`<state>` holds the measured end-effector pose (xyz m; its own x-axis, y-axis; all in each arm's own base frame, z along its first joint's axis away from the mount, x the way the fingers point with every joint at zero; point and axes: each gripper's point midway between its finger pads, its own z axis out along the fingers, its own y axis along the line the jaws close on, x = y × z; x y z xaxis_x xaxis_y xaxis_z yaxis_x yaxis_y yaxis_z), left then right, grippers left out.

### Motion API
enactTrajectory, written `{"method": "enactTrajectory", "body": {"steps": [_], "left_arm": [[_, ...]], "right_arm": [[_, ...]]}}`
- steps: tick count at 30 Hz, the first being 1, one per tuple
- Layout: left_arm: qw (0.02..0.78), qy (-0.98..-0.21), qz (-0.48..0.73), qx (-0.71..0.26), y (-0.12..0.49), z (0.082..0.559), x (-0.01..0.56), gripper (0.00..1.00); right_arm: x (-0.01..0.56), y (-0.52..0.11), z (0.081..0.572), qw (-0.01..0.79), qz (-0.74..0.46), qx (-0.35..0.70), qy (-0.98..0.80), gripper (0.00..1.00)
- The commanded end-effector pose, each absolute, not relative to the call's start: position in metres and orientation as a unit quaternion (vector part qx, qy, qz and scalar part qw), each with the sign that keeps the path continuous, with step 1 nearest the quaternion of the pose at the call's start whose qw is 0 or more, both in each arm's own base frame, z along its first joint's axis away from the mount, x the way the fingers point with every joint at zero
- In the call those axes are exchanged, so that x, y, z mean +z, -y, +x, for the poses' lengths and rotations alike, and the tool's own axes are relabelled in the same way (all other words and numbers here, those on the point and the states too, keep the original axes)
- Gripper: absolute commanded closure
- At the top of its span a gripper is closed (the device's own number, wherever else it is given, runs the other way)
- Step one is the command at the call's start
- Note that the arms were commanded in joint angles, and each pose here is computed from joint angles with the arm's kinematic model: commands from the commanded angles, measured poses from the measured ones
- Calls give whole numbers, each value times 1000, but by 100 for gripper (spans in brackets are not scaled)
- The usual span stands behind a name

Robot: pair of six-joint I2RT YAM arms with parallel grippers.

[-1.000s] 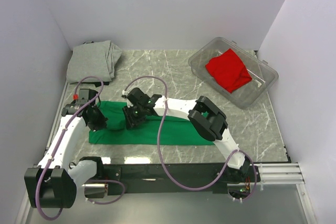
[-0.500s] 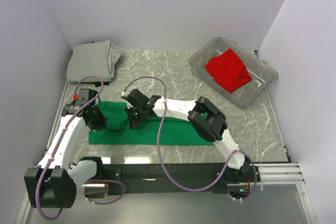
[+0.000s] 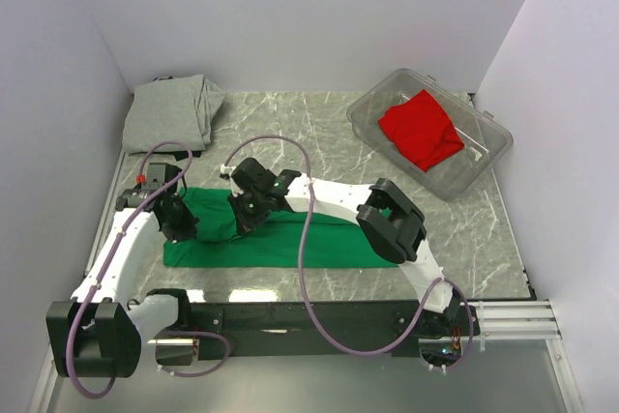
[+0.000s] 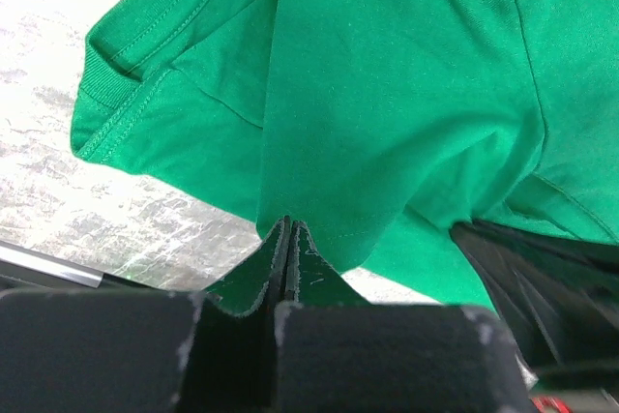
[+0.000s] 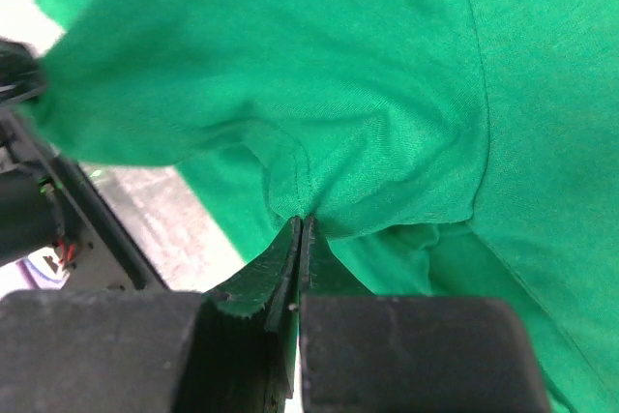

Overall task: Fold and stack the t-shirts
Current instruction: Fold the tshirt

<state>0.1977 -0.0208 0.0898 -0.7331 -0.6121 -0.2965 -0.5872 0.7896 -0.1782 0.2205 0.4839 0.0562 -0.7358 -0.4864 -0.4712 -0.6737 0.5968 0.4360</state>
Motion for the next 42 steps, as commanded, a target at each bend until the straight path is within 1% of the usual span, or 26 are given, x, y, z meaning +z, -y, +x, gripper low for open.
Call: {"method": "enactTrajectory", "body": {"steps": [1,10,22,23,25,26,27,28,29,30,32,37,38,40,41,42], "left_arm": [[165,-930,-327,-32,20,191,88,100],[134,-939,-317,-9,16,176,80,100],[113,-940,-321,-10,19,167,74,99],[110,-940,-322,-11,20,167,73,89],[102,-940,-324,-10,20,163,73,73],[102,-940,-325,-9,20,162,73,63],[105,-940,-326,-10,20,163,76,60],[102,-940,-326,-9,20,160,77,57],[106,-939,-326,-14,21,160,80,52],[110,-939,-326,-16,21,162,84,49],[112,-938,-327,-23,23,163,88,46],[131,-932,-335,-54,32,189,98,44],[133,-931,-335,-58,33,199,96,44],[146,-926,-339,-73,37,216,101,44],[140,-926,-341,-75,39,223,98,43],[155,-923,-342,-88,41,237,100,43]], "right_arm": [[100,-485,216,175,-350,328,-860,100],[96,-463,210,165,-358,308,-866,100],[88,-452,209,155,-361,294,-871,100],[86,-452,209,153,-362,293,-872,100],[86,-452,209,150,-365,291,-871,80],[87,-452,210,152,-366,291,-871,70],[88,-451,210,154,-368,289,-870,56],[90,-450,211,156,-369,287,-870,51],[95,-449,213,164,-368,284,-870,47],[96,-447,214,168,-370,281,-869,42],[104,-441,219,179,-368,273,-871,40],[118,-415,237,205,-339,258,-881,38],[121,-406,240,210,-330,255,-885,38],[124,-386,263,223,-295,245,-896,38],[123,-374,267,225,-283,241,-901,38],[121,-365,274,227,-269,237,-905,38]]}}
